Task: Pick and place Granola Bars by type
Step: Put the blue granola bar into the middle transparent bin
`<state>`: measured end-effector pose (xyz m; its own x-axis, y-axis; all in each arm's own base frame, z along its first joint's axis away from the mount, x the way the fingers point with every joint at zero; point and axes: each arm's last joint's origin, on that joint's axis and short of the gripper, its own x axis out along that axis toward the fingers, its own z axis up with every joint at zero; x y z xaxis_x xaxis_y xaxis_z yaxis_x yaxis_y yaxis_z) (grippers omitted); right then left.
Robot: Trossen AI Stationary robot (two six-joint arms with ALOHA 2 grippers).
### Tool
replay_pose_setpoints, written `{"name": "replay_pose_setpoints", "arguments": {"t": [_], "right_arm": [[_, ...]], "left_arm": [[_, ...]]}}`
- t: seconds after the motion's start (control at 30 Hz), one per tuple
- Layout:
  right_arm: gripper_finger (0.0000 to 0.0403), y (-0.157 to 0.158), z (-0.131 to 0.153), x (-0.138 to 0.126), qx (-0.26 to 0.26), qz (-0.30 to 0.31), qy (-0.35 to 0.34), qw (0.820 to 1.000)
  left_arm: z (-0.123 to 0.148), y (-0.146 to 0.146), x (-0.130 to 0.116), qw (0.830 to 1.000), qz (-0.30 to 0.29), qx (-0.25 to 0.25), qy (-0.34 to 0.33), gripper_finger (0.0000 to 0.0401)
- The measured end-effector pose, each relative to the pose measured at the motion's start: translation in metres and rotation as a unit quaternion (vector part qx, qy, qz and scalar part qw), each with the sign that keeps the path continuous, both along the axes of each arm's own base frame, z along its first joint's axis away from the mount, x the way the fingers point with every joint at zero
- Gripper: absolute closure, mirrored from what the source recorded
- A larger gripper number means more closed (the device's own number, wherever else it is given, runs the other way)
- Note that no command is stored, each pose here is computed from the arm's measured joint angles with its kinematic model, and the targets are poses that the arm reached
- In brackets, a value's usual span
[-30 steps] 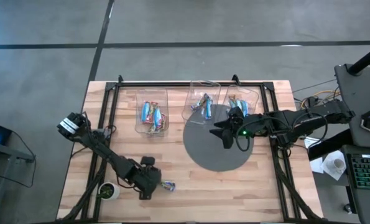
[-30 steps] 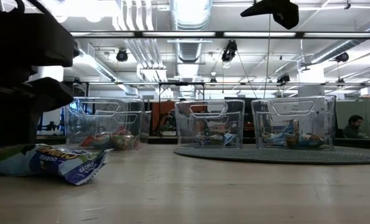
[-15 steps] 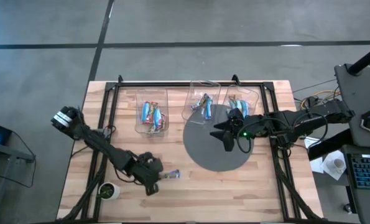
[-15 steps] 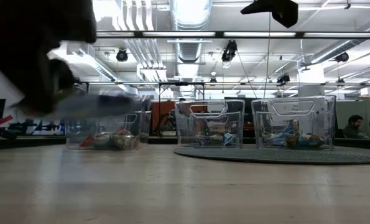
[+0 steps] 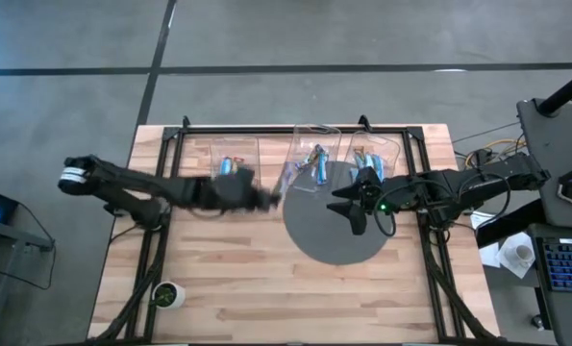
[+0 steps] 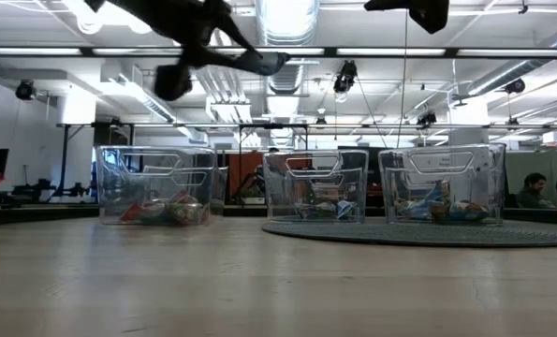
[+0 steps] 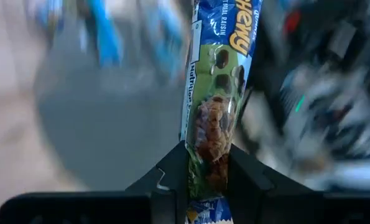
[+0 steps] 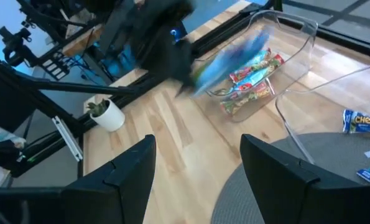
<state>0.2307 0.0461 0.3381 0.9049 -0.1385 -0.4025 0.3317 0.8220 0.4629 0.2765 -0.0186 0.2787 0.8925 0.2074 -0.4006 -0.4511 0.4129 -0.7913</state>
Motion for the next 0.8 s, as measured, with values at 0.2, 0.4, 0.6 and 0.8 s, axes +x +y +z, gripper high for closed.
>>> {"name": "replay_pose_setpoints", "arguments": {"t": [0.2, 0.4, 0.6, 0.8], "right_arm": [[0.0179, 0.0, 0.0, 0.0, -0.012, 0.003, 0.001, 1.0], [0.0179, -0.001, 0.0, 0.0, -0.015, -0.015, 0.0, 1.0], [0.0179, -0.002, 0.0, 0.0, -0.012, -0.039, -0.004, 0.999], [0.0179, -0.003, 0.0, 0.0, -0.012, -0.058, -0.008, 0.998]], "left_arm": [[0.008, 0.07, 0.012, 0.995, 0.082, 0.001, -0.058, 0.0335], [-0.014, 0.115, 0.04, 0.999, 0.027, -0.017, -0.013, 0.0335], [-0.037, 0.14, 0.07, 0.999, 0.018, 0.018, 0.032, 0.0335], [-0.05, 0.157, 0.087, 0.998, 0.019, 0.026, 0.051, 0.0333]]}}
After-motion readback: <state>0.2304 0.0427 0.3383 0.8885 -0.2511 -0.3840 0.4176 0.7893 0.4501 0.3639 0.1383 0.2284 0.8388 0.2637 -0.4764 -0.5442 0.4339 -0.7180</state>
